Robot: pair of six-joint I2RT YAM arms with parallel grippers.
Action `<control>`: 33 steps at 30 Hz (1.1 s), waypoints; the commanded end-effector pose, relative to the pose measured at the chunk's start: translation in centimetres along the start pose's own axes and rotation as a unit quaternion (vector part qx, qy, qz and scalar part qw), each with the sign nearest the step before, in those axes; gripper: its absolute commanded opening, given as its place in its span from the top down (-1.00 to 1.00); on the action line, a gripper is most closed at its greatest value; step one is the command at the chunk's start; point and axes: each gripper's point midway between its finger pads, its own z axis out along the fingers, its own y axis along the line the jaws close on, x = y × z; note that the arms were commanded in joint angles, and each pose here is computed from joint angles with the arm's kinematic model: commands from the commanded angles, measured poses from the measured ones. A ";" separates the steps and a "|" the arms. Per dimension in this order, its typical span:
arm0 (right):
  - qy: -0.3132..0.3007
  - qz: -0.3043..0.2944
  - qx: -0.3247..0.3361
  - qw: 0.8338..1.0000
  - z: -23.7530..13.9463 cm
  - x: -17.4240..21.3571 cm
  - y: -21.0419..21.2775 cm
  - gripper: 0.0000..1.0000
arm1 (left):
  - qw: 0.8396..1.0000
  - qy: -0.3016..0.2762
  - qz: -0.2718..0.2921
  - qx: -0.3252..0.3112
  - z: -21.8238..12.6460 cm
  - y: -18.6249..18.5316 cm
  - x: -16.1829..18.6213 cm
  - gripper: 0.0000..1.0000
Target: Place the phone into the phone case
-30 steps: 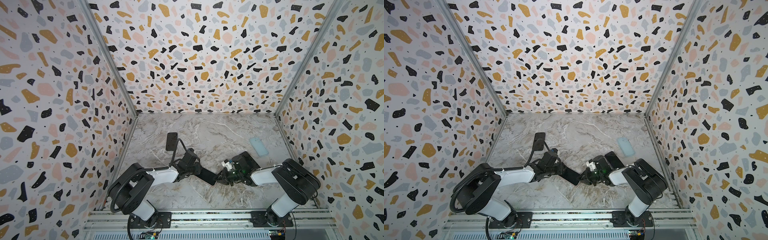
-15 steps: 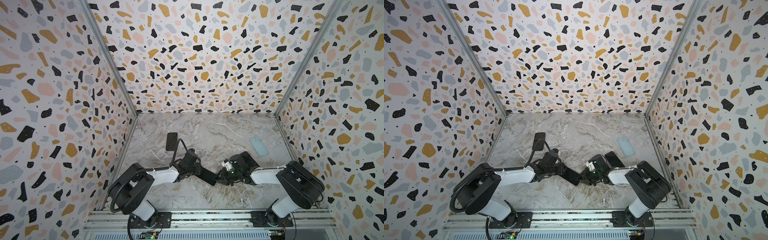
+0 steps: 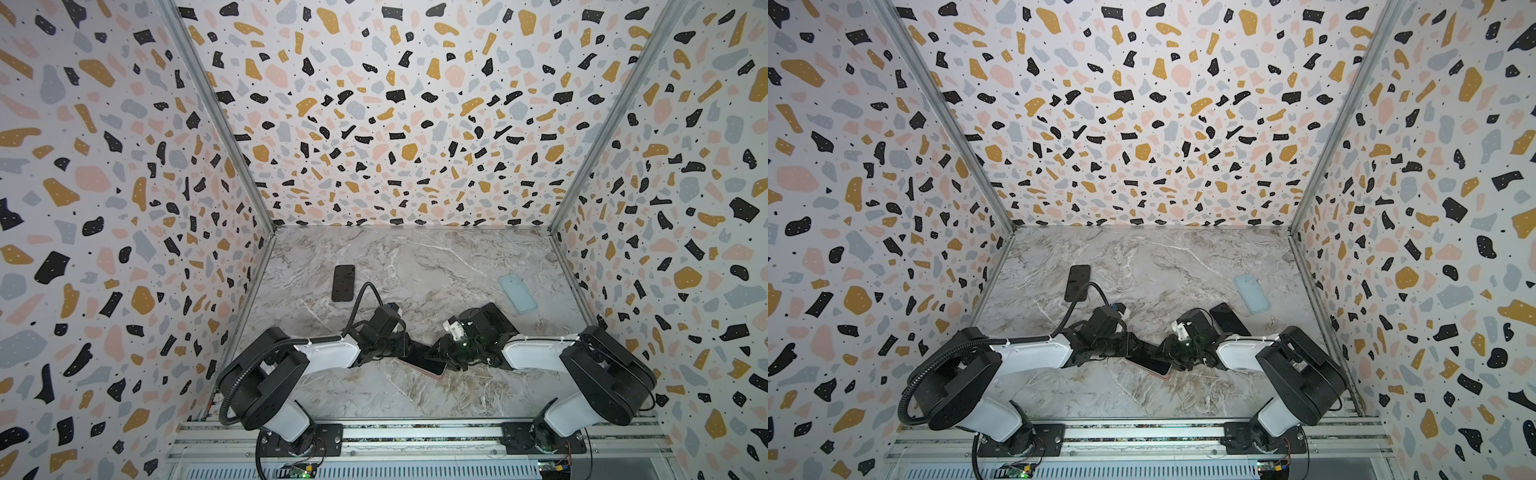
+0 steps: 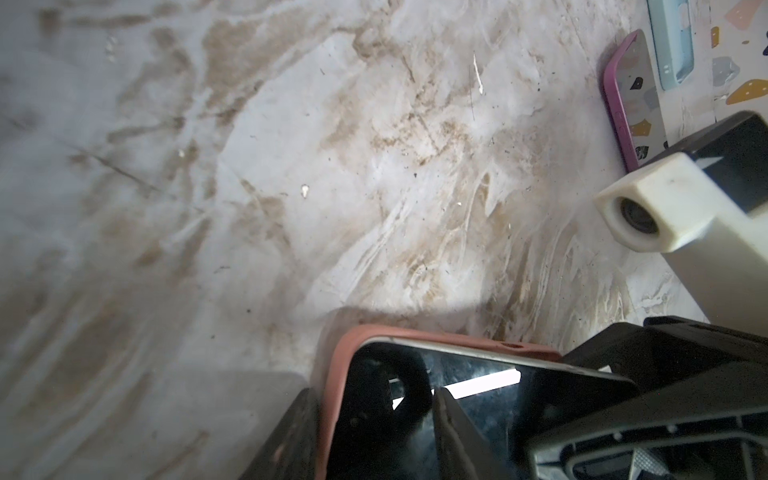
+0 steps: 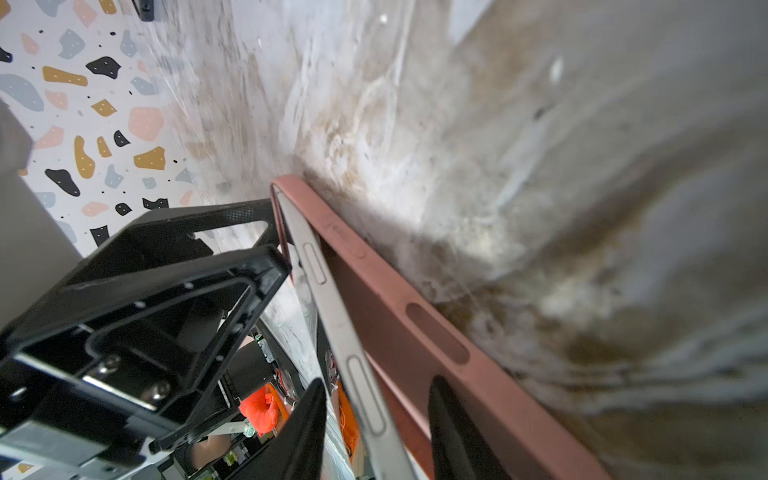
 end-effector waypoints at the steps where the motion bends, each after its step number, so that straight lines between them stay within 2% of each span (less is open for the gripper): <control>1: -0.016 -0.006 0.021 1.000 -0.6 -0.3 0.0 0.12 | 0.999 0.006 0.014 0.042 -0.8 -2.5 -0.5 0.10; 13: -0.054 -0.033 0.044 0.997 -2.6 -1.3 1.1 0.02 | 0.999 0.010 0.010 0.035 -0.3 -1.6 -0.1 0.10; 33: -0.122 -0.048 0.115 0.985 -6.1 -2.9 -1.7 -0.05 | 0.999 0.013 0.006 0.038 -0.1 -1.6 -0.1 0.10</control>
